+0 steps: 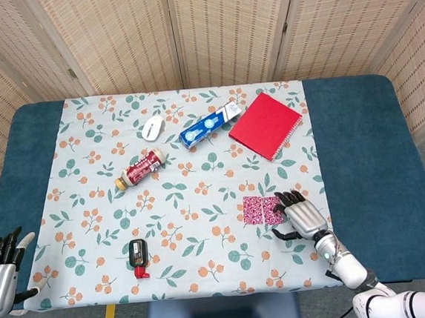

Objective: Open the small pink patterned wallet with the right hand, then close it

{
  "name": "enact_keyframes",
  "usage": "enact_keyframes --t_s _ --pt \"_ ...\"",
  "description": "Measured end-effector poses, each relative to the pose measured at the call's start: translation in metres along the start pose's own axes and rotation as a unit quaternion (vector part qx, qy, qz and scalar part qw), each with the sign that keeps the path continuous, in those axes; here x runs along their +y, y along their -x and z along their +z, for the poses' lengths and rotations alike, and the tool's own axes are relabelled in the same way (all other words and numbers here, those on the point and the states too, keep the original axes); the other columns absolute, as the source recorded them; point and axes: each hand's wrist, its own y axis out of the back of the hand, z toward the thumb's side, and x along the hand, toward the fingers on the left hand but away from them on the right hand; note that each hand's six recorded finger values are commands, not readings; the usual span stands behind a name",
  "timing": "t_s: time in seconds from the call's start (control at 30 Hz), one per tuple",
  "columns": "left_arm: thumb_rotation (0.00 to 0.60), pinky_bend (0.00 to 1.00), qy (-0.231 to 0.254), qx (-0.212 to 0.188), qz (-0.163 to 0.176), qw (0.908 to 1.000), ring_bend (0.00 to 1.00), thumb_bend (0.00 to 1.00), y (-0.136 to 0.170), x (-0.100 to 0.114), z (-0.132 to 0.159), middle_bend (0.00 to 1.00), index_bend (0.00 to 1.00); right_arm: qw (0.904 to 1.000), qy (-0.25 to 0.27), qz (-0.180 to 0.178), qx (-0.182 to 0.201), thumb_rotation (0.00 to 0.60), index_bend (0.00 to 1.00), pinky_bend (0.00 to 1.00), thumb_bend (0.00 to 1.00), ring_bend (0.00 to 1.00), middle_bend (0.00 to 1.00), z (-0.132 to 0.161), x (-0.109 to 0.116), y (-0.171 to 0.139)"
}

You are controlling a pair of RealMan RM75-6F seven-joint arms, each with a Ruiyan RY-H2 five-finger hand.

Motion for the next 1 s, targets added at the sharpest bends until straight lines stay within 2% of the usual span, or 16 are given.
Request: enact_keyframes --t_s 0.33,0.6,0.73,0.87,1.0 --pt "0.6 0.0 0.001 0.0 0.002 1.0 0.06 0.21 0.001 0.0 -0.001 0.0 0.15 0.9999 -0.001 -0.004 -0.012 0.229 0.26 0.0 0.41 0.0 0.07 -0.01 0.003 -0.005" --pt "0.6 0.0 0.001 -0.004 0.005 1.0 0.06 0.21 0.0 0.002 0.001 0.0 0.14 0.9995 0.017 -0.026 -0.001 0.233 0.26 0.0 0.41 0.0 0.07 -0.004 0.017 -0.009" --pt "0.6 0.0 0.002 -0.004 0.005 1.0 0.06 0.21 0.001 0.002 0.001 0.0 0.14 0.9992 0.028 -0.03 -0.001 0.268 0.25 0.0 0.41 0.0 0.07 0.0 0.021 -0.007" --pt "0.6 0.0 0.002 -0.005 0.006 1.0 0.06 0.21 0.002 0.003 0.002 0.0 0.14 0.9991 0.031 -0.028 -0.003 0.28 0.17 0.0 0.41 0.0 0.07 0.004 0.021 -0.004" --pt "0.6 0.0 0.002 -0.006 0.006 1.0 0.06 0.21 0.002 0.003 0.001 0.0 0.14 0.9991 0.036 -0.021 -0.011 0.345 0.11 0.0 0.41 0.0 0.05 0.008 0.019 0.0"
